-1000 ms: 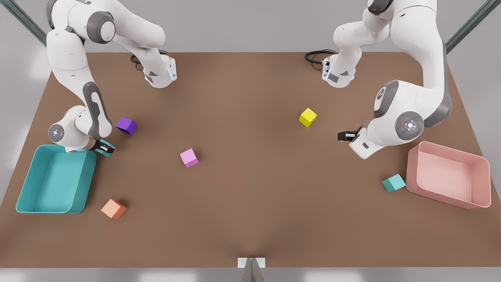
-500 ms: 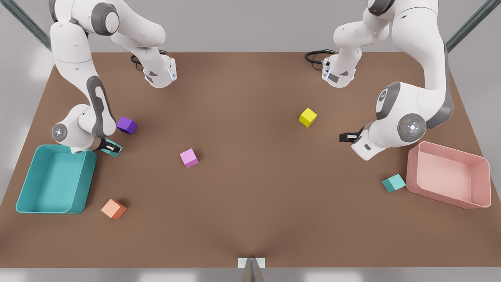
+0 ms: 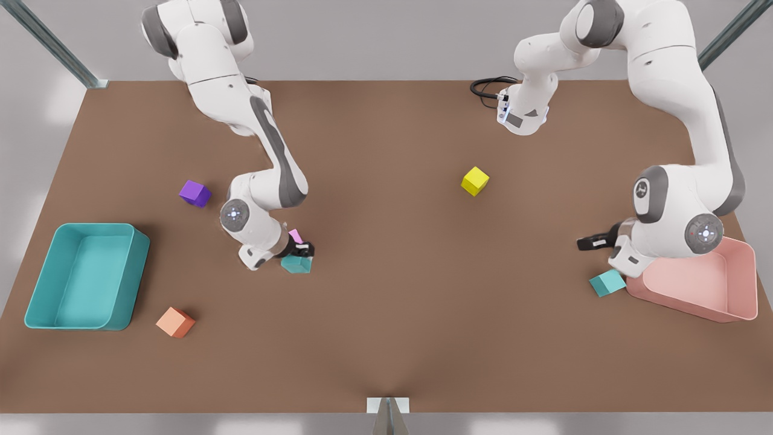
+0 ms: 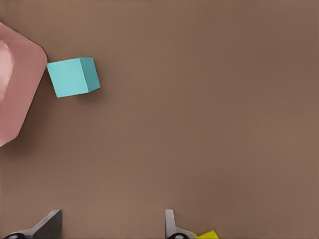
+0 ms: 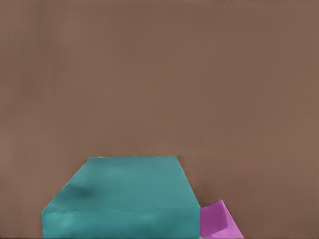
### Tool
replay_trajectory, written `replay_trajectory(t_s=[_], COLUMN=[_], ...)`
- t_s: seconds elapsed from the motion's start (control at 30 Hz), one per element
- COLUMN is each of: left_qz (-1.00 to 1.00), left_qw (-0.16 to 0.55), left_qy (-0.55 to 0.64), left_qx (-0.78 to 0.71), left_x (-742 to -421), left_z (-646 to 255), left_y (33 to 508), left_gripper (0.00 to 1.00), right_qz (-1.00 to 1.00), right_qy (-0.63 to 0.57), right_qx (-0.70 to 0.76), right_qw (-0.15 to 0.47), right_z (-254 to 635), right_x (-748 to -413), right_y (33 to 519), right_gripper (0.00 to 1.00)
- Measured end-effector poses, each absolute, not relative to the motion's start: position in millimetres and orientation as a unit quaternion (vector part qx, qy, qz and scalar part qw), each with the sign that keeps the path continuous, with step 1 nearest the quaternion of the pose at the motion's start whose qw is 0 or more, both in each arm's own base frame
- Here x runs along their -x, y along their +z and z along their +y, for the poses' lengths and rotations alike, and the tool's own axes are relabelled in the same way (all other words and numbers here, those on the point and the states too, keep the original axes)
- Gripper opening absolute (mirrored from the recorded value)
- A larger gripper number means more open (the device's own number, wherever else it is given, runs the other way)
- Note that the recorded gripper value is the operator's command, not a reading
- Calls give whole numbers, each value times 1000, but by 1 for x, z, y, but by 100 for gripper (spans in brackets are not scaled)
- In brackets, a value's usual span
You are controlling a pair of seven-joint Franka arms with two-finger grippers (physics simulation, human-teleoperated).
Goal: Stack the two blue cubes on top of each other
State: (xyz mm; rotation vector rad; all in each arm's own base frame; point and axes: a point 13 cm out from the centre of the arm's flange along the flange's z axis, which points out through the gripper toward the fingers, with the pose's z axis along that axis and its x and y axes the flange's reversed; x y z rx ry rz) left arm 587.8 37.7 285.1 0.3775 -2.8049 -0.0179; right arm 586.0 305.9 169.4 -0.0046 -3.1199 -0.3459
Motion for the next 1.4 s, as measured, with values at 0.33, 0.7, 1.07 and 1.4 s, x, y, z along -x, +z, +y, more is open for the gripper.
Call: replay_trajectory(t_s=[0.33, 0.7, 1.07, 1.4], left_qz=[-980, -985, -984, -980], left_qw=[102, 82, 76, 75], left_qy=[23, 41, 39, 32], left_qx=[-171, -149, -154, -184], left_x=[-622, -633, -635, -630], left_z=[132, 165, 166, 169], left_y=[168, 117, 103, 68], left_gripper=[100, 100, 100, 100], right_qz=[-995, -969, -893, -948], right_qy=[-73, -78, -84, 21], right_qx=[2, 225, 439, 316], right_qw=[-71, -68, -50, 5], right_z=[606, 599, 384, 91], right_x=[-512, -519, -660, -583], right_y=[126, 110, 312, 454], right_gripper=[66, 100, 100, 100])
